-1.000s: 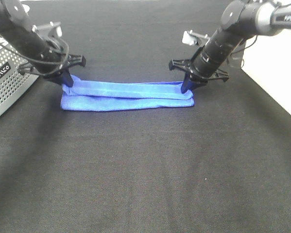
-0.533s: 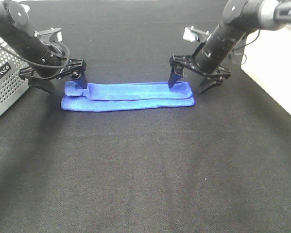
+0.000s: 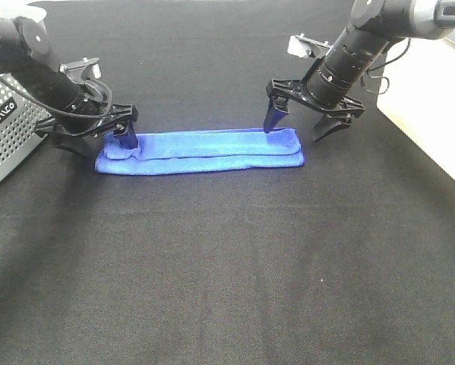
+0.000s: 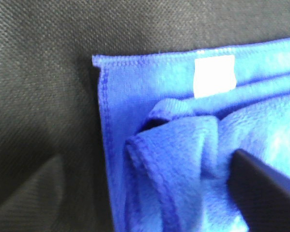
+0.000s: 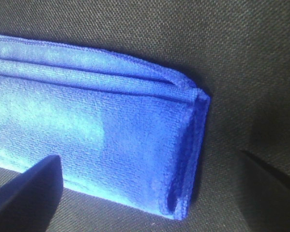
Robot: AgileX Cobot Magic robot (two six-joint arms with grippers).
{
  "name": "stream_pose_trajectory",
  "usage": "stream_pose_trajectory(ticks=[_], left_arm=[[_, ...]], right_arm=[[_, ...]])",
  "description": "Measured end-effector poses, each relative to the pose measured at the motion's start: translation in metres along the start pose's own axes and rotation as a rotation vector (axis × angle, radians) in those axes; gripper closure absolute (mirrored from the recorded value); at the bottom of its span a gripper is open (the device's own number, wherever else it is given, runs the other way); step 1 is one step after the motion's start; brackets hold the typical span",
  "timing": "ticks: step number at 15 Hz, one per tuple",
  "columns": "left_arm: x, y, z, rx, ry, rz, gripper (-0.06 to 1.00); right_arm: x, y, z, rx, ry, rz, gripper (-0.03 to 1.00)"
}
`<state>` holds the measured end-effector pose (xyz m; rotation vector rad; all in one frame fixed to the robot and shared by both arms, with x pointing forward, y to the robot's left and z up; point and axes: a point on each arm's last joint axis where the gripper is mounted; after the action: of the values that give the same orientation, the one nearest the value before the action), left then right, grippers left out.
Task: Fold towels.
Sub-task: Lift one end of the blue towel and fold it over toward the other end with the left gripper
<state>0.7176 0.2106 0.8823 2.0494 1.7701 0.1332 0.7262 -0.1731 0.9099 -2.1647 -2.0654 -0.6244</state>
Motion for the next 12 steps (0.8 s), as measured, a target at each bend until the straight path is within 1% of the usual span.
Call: stream_pose_trajectory(ticks=[1, 3, 4, 5, 6, 7, 8, 9, 10, 11, 12], left_arm=[[0.0001, 0.0013, 0.0009, -0.017, -0.002, -0.018, 0.24], [0.0003, 0.004, 0.0008, -0.046, 0.0, -0.036, 0.48], [0.0003, 0.004, 0.0008, -0.046, 0.0, -0.036, 0.56], [0.0003, 0.004, 0.0008, -0.046, 0.0, -0.036, 0.59], [0.0003, 0.004, 0.0008, -0.046, 0.0, -0.036, 0.6], [0.0003, 0.0039, 0.0008, -0.045, 0.0, -0.036, 0.59], [0.0002, 0.0034, 0.0008, -0.04, -0.001, -0.036, 0.53], [-0.0001, 0.0031, 0.0005, -0.032, -0.003, -0.036, 0.43], [-0.0003, 0.0031, -0.0005, -0.02, -0.007, -0.028, 0.29], [0.0004, 0.0038, -0.0019, -0.014, -0.006, -0.025, 0.19], [0.0013, 0.0037, -0.0021, -0.012, -0.005, -0.032, 0.15]], right_arm=[[0.0, 0.0, 0.0, 0.0, 0.0, 0.0, 0.09], [0.0, 0.0, 0.0, 0.0, 0.0, 0.0, 0.09], [0.0, 0.0, 0.0, 0.0, 0.0, 0.0, 0.09], [-0.0001, 0.0, 0.0, 0.0, -0.001, -0.001, 0.09], [-0.0001, 0.0, 0.0, 0.0, -0.002, -0.001, 0.09], [-0.0001, 0.0, 0.0, 0.0, -0.002, -0.001, 0.09], [-0.0002, -0.0001, 0.0, 0.001, -0.002, -0.001, 0.09], [-0.0002, -0.0001, 0.0, 0.001, -0.002, -0.001, 0.09], [-0.0002, -0.0001, 0.0, 0.001, -0.002, -0.001, 0.09], [-0.0003, -0.0006, 0.0, 0.007, -0.003, -0.002, 0.09], [-0.0003, -0.0007, 0.0, 0.008, -0.003, -0.002, 0.09]])
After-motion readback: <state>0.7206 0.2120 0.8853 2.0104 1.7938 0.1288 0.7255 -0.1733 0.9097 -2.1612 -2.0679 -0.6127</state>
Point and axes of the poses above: a point on each arm's last joint axis where the gripper is mounted, z pointing out along that axis toward the gripper, x along the wrist's bending axis when the last joint is at zero, y = z × x, and after that the axes turned 11 degrees about z, right-handed
